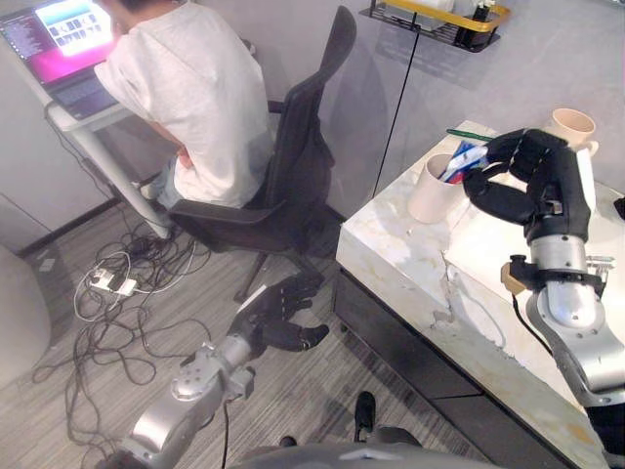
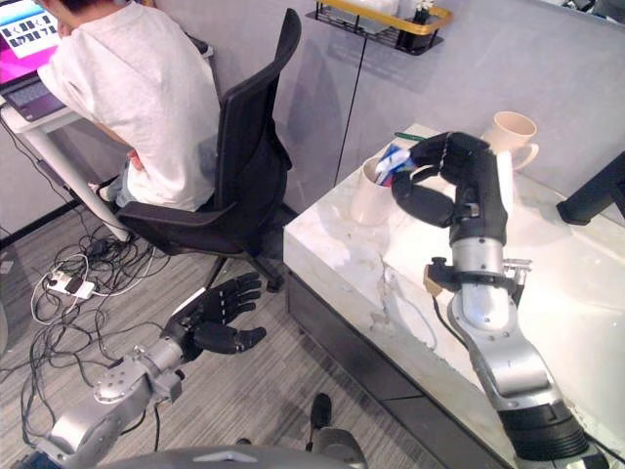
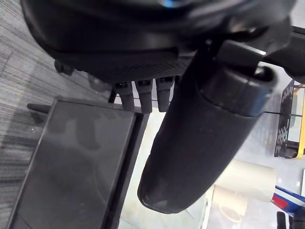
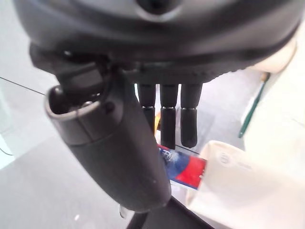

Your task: Organize the bathroom.

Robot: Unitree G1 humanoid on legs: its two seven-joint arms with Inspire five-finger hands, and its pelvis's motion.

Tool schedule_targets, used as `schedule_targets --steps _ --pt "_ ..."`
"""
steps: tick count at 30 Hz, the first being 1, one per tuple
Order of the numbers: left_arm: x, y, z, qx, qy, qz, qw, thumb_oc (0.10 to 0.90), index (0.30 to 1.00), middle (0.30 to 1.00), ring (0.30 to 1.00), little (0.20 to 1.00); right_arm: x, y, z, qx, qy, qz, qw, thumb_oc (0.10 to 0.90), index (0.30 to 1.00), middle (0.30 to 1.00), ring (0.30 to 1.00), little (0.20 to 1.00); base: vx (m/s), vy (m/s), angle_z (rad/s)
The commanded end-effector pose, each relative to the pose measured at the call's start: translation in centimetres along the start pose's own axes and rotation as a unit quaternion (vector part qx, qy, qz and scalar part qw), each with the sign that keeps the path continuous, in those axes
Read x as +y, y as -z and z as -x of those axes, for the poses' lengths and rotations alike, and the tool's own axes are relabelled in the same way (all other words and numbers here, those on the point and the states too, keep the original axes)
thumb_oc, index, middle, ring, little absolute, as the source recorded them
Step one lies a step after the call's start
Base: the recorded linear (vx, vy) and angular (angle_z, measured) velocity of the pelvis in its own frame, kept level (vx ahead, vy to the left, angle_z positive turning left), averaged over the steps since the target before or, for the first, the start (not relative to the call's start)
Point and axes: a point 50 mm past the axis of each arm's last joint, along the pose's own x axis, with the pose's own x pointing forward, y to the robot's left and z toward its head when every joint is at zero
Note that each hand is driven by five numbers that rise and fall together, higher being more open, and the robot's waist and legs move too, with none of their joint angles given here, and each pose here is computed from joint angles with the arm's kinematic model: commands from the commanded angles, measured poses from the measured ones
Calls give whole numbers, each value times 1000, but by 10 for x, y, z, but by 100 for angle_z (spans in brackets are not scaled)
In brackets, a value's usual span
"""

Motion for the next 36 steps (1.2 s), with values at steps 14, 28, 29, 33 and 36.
schedule_targets --steps 14,28,29,33,36 --pt "-3 -46 4 -126 24 -13 992 800 900 900 900 900 -9 -11 3 -70 16 30 997 800 900 900 900 900 -30 15 -2" --pt "-9 -35 -14 -57 127 -51 989 800 900 900 900 900 -70 -100 -94 -283 205 160 923 800 900 900 900 900 -108 59 3" --pt "-9 -34 -14 -56 128 -49 989 800 900 900 900 900 -69 -101 -90 -290 203 149 923 800 900 900 900 900 -210 190 -1" --pt "-2 -28 -21 -37 115 -22 992 800 900 900 900 900 -60 -108 -58 -345 211 69 912 800 900 900 900 900 -178 231 -59" --pt "2 -14 -29 -13 117 -11 993 800 900 900 900 900 -58 -102 -32 -360 264 35 894 800 900 900 900 900 -194 249 -119"
